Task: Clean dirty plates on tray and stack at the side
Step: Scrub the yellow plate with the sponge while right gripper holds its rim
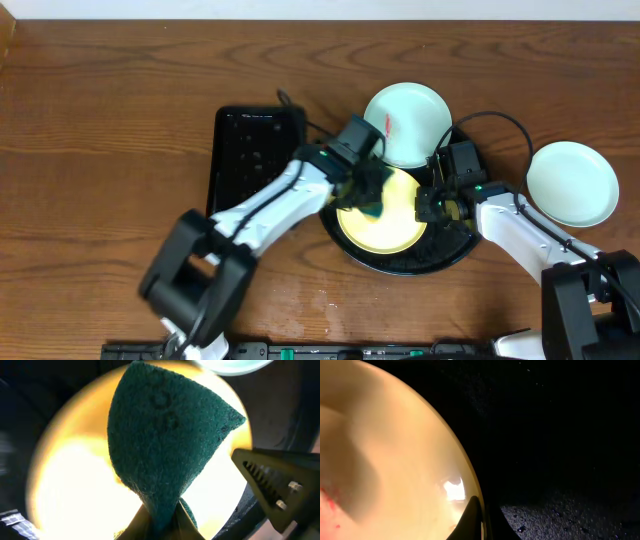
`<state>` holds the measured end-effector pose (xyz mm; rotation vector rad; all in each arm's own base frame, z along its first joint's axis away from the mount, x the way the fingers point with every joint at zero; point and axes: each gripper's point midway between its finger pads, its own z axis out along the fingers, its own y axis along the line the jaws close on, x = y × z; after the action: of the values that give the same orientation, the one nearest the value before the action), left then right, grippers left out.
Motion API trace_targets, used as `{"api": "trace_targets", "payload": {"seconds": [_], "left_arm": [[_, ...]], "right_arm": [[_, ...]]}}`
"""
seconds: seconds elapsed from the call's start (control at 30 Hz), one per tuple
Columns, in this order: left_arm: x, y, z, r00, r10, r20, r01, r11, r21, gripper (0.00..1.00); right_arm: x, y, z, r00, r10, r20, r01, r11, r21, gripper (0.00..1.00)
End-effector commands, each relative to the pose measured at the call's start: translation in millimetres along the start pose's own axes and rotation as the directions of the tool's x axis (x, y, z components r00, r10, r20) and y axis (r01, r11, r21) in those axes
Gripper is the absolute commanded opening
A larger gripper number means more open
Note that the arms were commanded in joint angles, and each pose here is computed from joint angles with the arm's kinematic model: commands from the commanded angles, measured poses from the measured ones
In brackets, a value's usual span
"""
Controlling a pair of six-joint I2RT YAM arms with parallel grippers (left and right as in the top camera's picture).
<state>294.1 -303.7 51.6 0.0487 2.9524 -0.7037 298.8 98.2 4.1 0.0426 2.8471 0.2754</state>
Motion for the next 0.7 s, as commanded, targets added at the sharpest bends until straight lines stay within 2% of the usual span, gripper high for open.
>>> {"api": "trace_targets", "payload": {"seconds": [0.0,0.07,0.17,0.27,0.37,0.47,0.67], "left_arm": [[19,-15,22,0.993,-0.068,-0.099,0.074,0.996,0.054,0.07],[26,-14,35,0.987,-0.074,-0.141,0.083,0.995,0.059,0.07],[36,5,52,0.977,-0.11,-0.184,0.11,0.994,-0.007,0.08],[34,42,54,0.976,-0.158,-0.149,0.133,0.977,-0.166,0.07],[21,92,38,0.986,-0.166,-0.032,0.14,0.909,-0.393,0.08],[11,124,19,0.989,-0.14,0.039,0.139,0.829,-0.541,0.07],[-10,144,-12,0.995,-0.026,0.095,0.085,0.722,-0.687,0.07]], "right_arm": [[6,-19,6,1.0,0.027,-0.015,-0.025,0.995,0.101,0.01],[7,-19,6,1.0,0.027,-0.016,-0.025,0.995,0.101,0.01],[8,-20,6,0.999,0.028,-0.021,-0.025,0.994,0.103,0.01],[9,-20,6,0.999,0.028,-0.023,-0.025,0.994,0.104,0.01],[11,-21,6,0.999,0.029,-0.032,-0.026,0.994,0.107,0.01],[13,-21,6,0.999,0.03,-0.04,-0.026,0.994,0.11,0.01],[15,-26,5,0.997,0.056,-0.043,-0.05,0.99,0.134,0.01]]}}
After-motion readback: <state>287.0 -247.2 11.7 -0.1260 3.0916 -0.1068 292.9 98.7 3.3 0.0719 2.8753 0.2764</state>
